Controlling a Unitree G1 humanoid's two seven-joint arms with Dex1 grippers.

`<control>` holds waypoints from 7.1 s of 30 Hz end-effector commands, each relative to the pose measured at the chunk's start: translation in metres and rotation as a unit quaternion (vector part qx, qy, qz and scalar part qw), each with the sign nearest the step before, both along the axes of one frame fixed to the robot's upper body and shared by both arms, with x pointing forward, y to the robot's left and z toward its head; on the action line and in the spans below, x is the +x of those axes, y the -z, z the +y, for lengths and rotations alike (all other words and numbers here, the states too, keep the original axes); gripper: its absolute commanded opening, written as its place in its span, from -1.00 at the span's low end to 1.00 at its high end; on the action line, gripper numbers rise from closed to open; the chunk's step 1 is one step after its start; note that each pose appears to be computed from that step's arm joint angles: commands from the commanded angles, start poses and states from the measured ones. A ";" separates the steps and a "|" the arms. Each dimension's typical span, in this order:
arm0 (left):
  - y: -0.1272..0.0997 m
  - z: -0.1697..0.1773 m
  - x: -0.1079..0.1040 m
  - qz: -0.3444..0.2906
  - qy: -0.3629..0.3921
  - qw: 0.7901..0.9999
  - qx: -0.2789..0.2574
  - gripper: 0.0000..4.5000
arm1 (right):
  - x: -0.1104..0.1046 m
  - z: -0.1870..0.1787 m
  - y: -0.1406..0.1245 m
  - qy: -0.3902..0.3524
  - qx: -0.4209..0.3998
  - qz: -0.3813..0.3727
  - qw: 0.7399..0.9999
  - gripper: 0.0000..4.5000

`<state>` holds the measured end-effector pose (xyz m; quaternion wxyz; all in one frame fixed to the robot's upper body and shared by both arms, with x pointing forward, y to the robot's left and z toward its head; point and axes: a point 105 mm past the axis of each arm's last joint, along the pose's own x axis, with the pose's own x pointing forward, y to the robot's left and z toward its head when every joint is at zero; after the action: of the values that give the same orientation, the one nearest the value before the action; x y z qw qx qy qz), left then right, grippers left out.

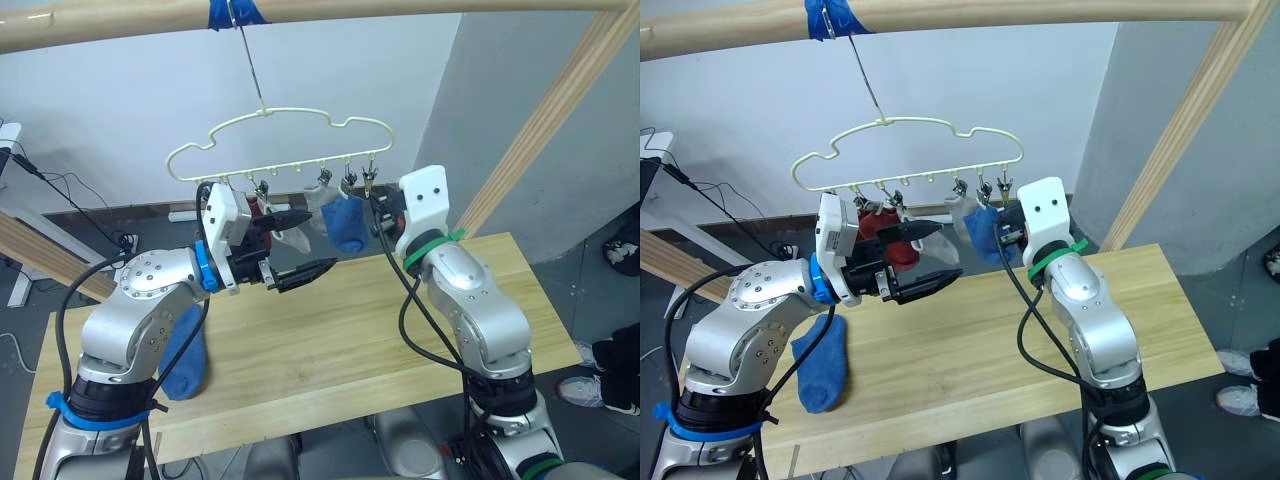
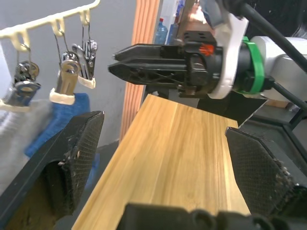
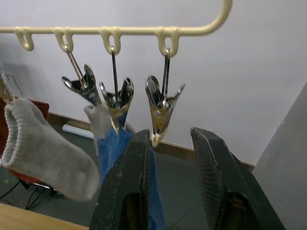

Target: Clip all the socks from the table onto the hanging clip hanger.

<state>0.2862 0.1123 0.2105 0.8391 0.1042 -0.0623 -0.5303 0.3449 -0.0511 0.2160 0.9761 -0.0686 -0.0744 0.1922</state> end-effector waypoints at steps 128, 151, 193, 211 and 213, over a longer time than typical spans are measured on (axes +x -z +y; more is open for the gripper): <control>0.011 -0.006 0.000 -0.019 0.011 0.999 0.032 1.00 | 0.006 0.022 -0.038 0.019 0.173 0.017 0.985 -0.05; 0.016 -0.004 0.002 -0.019 -0.005 0.999 0.034 1.00 | 0.004 0.023 -0.039 0.015 0.175 0.014 0.984 -0.99; 0.224 0.206 -0.003 0.274 -0.651 0.708 -0.007 1.00 | 0.000 0.029 -0.036 -0.008 0.153 0.022 0.988 -0.99; 0.217 0.174 0.001 0.265 -0.581 0.770 -0.013 -0.82 | 0.000 0.031 -0.036 -0.010 0.152 0.023 0.988 -1.00; 0.203 0.148 0.010 0.213 -0.512 0.832 0.024 -0.99 | 0.000 0.030 -0.036 -0.008 0.152 0.022 0.988 -1.00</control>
<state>0.2900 0.2845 -0.0019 0.9753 -0.0078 0.2184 0.0326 0.3556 -0.0322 0.2311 0.9828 0.0679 -0.0457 0.1653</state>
